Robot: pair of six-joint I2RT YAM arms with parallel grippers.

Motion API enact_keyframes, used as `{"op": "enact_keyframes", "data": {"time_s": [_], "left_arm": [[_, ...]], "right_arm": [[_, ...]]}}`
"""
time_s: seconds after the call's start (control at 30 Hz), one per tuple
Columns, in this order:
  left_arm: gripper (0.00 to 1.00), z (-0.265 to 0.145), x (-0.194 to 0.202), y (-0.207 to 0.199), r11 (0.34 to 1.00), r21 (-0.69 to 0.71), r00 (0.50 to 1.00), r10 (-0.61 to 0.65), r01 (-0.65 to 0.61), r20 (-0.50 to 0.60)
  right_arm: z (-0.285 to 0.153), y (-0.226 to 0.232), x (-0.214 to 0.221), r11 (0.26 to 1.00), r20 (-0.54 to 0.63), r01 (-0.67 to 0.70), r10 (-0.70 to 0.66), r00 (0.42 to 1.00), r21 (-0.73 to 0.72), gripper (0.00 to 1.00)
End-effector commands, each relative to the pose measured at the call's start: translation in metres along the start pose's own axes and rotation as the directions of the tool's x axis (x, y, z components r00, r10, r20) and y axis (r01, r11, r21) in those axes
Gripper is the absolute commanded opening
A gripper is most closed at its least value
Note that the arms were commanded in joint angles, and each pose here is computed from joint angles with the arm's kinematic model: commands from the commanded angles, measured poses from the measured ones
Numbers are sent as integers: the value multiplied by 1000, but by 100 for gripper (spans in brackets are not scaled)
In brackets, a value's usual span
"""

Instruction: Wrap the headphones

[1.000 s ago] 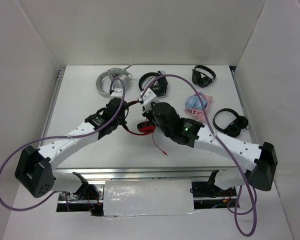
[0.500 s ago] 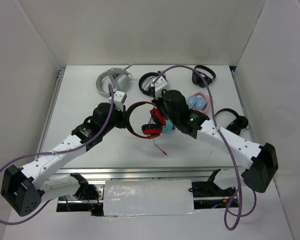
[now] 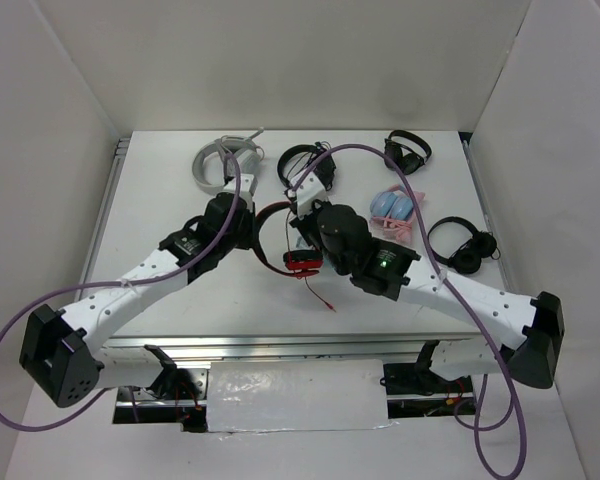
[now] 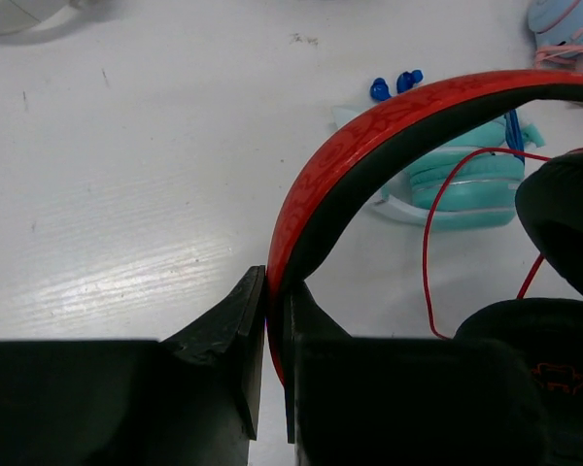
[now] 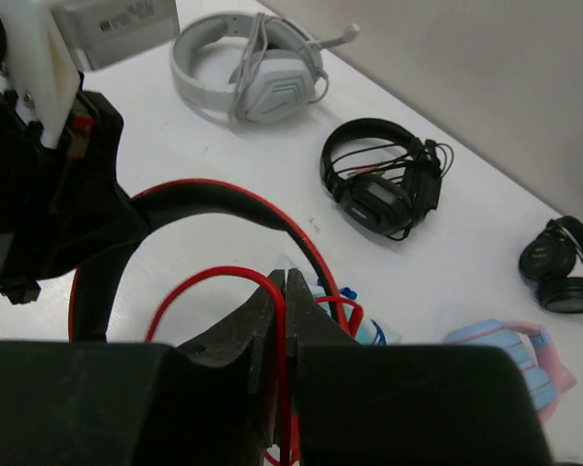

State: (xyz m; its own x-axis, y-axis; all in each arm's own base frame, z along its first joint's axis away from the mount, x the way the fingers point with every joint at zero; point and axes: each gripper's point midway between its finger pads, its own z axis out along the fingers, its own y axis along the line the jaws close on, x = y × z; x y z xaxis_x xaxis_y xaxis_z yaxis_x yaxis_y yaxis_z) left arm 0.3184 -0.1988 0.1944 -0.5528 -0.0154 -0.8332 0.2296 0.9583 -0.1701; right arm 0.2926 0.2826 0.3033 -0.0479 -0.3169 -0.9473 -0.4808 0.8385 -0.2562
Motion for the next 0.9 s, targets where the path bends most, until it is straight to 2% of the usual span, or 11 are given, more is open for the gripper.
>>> {"op": "enact_keyframes", "data": {"time_s": [0.0, 0.1, 0.2, 0.3, 0.43, 0.53, 0.63, 0.73, 0.87], "left_arm": [[0, -4, -27, -15, 995, 48, 994, -92, 89, 58], [0, 0, -30, 7, 979, -89, 981, -180, 186, 70], [0, 6, -39, 29, 936, -179, 952, -295, 304, 75], [0, 15, -53, 47, 885, -185, 904, -418, 427, 89], [0, 22, -75, 69, 805, -179, 824, -554, 566, 116], [0, 25, -85, 83, 775, -156, 791, -600, 612, 121], [0, 22, -92, 93, 755, -112, 763, -635, 646, 118], [0, 11, -100, 108, 728, -103, 734, -663, 678, 147], [0, -4, -110, 126, 698, -128, 706, -674, 705, 219]], "right_arm": [[-10, -16, -21, 992, 59, -10, 3, 998, 124, 10], [-15, -6, -22, 989, 42, 19, -26, 999, 149, 7], [-25, 20, -16, 992, 37, 52, -56, 998, 111, 1], [-36, 39, 2, 996, 5, 50, -51, 999, 74, 0], [-54, 74, 28, 999, -44, -23, 21, 999, -43, 0], [-57, 91, 45, 991, -76, -60, 51, 996, -121, 0], [-53, 100, 59, 987, -90, -87, 75, 993, -132, 0], [-47, 114, 76, 981, -132, -99, 77, 988, -168, 0], [-45, 148, 90, 951, -173, -101, 51, 984, -293, 0]]}}
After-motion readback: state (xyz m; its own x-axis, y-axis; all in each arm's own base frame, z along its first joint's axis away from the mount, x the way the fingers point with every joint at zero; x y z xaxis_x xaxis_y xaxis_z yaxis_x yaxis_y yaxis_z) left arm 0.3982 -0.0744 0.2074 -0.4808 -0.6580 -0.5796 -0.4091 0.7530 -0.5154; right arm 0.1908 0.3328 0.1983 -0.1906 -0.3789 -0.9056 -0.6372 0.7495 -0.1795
